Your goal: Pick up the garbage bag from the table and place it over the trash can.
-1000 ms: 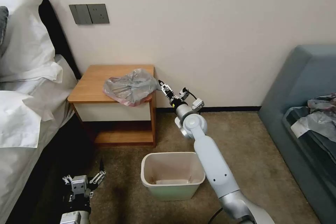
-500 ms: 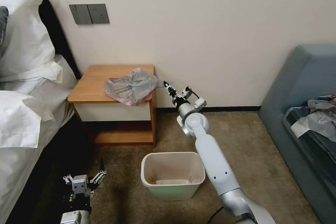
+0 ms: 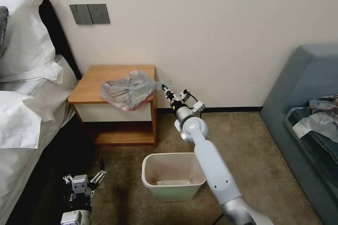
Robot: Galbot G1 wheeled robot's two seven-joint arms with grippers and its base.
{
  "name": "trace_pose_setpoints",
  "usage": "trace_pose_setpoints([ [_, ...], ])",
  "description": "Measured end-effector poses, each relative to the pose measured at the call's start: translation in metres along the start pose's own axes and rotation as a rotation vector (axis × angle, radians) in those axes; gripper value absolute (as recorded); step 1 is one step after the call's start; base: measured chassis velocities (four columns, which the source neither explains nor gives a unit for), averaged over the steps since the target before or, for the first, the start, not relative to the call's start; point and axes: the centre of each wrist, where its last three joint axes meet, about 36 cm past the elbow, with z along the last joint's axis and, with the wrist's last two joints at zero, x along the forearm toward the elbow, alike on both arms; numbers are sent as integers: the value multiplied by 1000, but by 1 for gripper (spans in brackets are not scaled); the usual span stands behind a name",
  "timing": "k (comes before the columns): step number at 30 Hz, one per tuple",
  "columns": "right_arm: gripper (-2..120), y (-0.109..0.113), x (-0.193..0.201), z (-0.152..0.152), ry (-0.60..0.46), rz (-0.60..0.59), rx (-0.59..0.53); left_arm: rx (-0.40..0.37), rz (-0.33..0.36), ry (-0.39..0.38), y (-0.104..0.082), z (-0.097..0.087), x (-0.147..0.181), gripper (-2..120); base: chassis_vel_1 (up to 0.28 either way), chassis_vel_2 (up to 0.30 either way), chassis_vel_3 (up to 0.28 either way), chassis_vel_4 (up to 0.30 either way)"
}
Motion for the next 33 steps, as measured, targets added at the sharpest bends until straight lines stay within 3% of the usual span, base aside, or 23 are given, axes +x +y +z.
trace_pose_setpoints([
  [6,0,26,25,17,-22,-17,-18,55,-26,-21,0,-4,-6,100,0,0,0,0],
  [9,0,47,49,32,-49,15,-51,102,-44,-39,0,-9,-11,100,0,0,0,0],
  [20,0,94,98,48,-86,145,-100,149,-59,-59,6,-16,-24,100,0,0,0,0],
  [26,0,106,124,49,-74,150,-112,153,-57,-55,5,-13,-27,100,0,0,0,0],
  [33,0,104,152,49,-43,162,-93,157,-53,-52,3,-10,-31,100,0,0,0,0],
])
